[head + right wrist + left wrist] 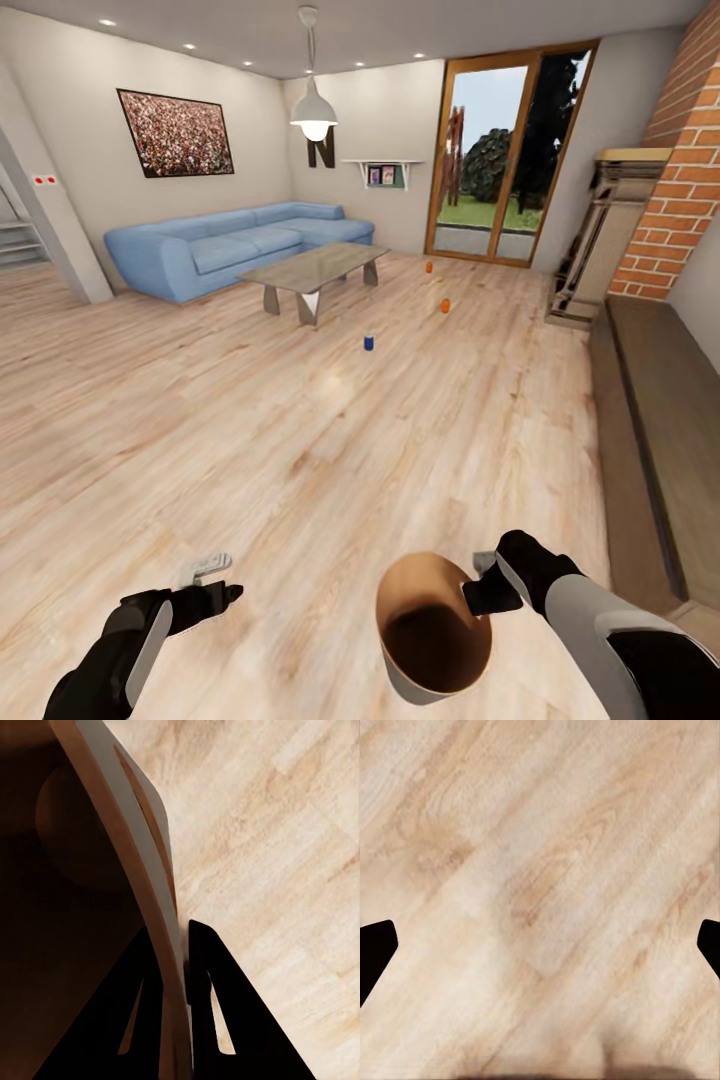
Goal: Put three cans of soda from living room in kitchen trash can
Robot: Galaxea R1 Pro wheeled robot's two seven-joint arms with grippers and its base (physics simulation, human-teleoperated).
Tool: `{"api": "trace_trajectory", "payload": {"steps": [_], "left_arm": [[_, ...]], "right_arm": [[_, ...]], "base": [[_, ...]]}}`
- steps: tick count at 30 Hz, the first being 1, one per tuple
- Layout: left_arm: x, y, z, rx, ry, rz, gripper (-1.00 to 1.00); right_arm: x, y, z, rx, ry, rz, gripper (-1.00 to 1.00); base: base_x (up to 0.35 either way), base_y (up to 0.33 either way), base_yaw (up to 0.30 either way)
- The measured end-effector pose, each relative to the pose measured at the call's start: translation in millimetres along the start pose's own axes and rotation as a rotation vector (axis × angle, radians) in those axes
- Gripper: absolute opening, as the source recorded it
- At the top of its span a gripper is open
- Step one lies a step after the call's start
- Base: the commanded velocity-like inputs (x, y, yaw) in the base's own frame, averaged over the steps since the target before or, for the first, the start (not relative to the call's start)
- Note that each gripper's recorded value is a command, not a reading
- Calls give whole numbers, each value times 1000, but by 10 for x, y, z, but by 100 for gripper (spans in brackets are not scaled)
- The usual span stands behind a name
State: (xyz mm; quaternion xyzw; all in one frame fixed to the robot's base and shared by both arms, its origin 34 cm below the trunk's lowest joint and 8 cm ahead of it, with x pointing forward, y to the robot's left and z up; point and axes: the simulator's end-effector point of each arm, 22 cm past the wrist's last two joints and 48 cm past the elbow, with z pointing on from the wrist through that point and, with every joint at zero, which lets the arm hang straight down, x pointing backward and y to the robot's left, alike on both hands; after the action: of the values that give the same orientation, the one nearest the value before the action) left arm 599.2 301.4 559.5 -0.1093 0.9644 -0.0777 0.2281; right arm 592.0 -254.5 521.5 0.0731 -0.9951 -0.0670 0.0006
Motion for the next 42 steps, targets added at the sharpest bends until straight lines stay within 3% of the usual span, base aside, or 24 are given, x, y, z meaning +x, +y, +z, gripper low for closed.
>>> {"api": "trace_trajectory", "payload": {"steps": [42], "left_arm": [[-54, -41, -43, 15, -14, 1, 100]], "right_arm": [[-64, 34, -60, -4, -24, -7, -100]], "base": [[309, 126, -50]]}}
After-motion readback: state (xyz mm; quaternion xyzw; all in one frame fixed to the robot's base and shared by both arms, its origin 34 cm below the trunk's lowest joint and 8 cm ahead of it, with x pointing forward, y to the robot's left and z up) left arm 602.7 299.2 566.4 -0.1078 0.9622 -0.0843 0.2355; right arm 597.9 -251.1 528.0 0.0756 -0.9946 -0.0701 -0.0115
